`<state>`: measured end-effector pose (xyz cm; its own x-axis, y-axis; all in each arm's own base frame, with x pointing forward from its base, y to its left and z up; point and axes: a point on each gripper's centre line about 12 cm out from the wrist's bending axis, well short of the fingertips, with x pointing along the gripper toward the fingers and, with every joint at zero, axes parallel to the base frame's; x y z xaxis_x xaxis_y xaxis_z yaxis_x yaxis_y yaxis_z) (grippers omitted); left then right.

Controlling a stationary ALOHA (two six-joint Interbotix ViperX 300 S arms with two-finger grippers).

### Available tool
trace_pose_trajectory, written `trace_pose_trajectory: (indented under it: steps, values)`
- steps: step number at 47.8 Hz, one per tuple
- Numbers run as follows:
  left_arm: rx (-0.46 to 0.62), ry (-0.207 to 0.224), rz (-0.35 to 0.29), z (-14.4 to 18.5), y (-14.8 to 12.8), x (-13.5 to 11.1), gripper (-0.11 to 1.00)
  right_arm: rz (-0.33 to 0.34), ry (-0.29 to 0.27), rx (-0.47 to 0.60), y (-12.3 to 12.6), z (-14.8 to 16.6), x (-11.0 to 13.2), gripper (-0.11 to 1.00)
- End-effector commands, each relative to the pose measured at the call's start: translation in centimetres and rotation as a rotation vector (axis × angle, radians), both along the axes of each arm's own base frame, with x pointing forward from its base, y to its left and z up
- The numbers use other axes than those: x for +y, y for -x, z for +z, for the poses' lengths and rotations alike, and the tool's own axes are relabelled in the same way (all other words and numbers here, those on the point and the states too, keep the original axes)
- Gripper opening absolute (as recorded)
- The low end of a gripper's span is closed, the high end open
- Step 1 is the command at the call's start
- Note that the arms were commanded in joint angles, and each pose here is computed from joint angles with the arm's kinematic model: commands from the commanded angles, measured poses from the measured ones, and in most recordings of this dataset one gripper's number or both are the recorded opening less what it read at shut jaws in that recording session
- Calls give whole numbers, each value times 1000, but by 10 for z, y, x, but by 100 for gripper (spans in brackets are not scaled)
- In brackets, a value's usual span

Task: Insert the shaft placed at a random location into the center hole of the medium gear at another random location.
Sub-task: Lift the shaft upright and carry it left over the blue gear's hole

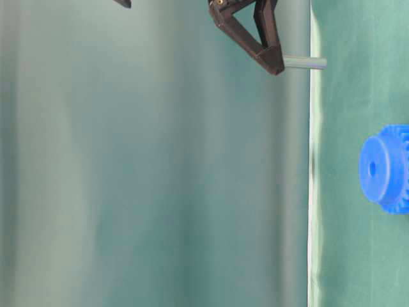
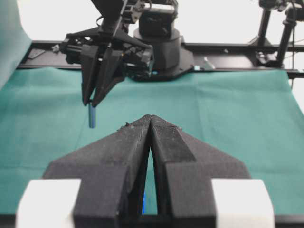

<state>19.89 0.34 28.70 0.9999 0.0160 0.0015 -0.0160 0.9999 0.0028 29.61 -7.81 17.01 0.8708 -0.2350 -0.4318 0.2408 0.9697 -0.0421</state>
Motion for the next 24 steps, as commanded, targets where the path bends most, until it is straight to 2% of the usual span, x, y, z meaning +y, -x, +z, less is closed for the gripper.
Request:
trace_pose_trajectory:
  steps: [1, 9, 24]
  values:
    - [-23, 0, 3, 9, -2, 1, 0, 12, 13, -27, -10, 10, 0, 12]
    - [-21, 0, 3, 8, -2, 1, 0, 38, 4, -32, -25, 11, 7, 12]
    - [-17, 0, 1, 8, -3, 0, 0, 107, 2, -36, -73, 15, 23, 12]
